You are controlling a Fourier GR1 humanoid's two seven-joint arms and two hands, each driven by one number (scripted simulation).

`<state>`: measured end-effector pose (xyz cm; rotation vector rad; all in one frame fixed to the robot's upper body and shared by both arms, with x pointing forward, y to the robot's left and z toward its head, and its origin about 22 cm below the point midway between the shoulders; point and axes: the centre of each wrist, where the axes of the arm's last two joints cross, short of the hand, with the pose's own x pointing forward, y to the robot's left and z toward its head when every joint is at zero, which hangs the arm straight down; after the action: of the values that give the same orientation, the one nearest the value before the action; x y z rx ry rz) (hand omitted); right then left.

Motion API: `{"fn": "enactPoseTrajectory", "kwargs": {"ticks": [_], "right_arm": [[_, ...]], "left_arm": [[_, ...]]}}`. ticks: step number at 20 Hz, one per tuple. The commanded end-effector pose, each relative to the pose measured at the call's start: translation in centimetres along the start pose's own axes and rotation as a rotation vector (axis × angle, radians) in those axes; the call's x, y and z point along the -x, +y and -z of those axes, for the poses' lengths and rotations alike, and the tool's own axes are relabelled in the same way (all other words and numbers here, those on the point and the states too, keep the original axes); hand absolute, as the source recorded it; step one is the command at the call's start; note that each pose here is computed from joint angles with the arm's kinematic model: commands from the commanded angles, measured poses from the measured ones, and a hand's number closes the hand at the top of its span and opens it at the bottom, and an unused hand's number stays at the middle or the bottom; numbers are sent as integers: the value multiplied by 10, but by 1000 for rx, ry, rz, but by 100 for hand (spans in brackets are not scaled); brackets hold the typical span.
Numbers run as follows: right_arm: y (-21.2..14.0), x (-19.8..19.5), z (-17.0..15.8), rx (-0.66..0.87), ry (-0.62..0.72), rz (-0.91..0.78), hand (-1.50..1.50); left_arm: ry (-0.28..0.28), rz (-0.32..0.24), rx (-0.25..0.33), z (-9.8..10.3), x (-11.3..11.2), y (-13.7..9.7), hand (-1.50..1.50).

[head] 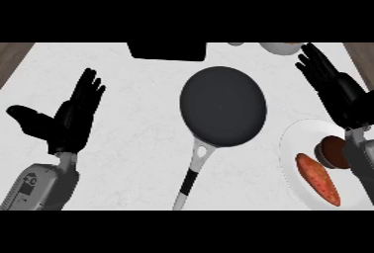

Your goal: Pick the cupcake from the plate and place it in the pan

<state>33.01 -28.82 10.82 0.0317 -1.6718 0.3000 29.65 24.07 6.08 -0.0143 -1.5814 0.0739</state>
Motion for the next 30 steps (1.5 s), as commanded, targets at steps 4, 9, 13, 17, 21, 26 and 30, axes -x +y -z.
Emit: {"fn": "enactPoseTrajectory", "kwargs": {"ticks": [4,9,13,17,21,26,30], "right_arm": [[-33,-10,-12,4,-150,91,-150],[-111,-38,-42,214,15,-605,150],[-96,53,-81,772,-162,39,150],[-88,77,-140,598,-240,-53,-150],[-87,34,-134,515,-170,-227,-150],[-127,-28,-132,432,63,-511,-150],[-119,-49,-118,302,260,-713,-150]], "left_arm": [[164,325,-188,-24,22,90,0],[261,384,-250,-30,36,102,0],[338,431,-282,-47,47,123,0],[344,468,-262,-34,37,124,0],[338,457,-246,-35,45,128,0],[330,466,-256,-29,43,116,0],[333,465,-219,-26,38,117,0]]}}
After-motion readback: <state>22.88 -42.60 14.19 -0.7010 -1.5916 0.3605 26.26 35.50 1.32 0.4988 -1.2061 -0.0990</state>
